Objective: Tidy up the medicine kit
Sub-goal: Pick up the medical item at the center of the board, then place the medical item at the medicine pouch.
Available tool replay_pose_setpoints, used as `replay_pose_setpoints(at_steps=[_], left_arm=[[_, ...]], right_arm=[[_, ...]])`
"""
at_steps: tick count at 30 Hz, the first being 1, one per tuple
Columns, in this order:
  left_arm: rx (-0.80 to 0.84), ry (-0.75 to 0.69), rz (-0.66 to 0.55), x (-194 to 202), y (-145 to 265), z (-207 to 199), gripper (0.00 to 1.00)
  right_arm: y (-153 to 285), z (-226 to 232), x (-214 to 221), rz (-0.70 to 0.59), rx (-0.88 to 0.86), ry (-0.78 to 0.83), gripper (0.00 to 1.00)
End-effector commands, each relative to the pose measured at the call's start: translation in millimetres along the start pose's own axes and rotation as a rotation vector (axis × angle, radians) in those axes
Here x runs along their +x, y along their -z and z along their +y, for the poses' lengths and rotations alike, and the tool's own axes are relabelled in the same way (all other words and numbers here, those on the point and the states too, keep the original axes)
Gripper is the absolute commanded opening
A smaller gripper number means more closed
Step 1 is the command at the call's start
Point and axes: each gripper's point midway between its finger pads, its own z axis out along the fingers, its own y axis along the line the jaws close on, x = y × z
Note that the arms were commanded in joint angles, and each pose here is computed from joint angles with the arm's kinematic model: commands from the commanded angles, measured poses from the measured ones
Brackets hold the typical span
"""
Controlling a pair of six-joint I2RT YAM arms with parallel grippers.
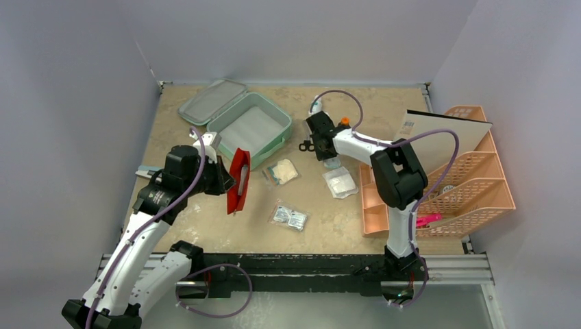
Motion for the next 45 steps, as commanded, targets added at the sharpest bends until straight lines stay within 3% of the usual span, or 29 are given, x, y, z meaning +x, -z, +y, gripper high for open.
replay_pose_setpoints(at_steps=[1,7,15,29,45], left_arm=[[0.025,-0.021,-0.041,-9.3,0.9,-5.1,0.00],[0.023,-0.022,-0.042,-9.6,1.0,-5.0,0.00],[0.019,-0.021,-0.042,-9.7,0.7,-4.2,0.00],[0.005,-0.006,-0.025,-7.2,-3.6,-1.3,0.00],[-0.027,0.007,-0.037,-8.9,-2.2,3.7,0.00]], right_arm=[[-5.7,-0.5,4.8,0.033,-0.010,-0.017,0.20],[-1.4,-0.7,3.9,0.029,-0.024,-0.030,0.00],[25.7,8.4,-2.6,0.004,-0.109,-0.072,0.00],[107.1,43.8,-13.1,-0.083,-0.417,-0.204,0.00],[260.8,151.5,-31.0,-0.219,-0.962,-0.297,0.00]])
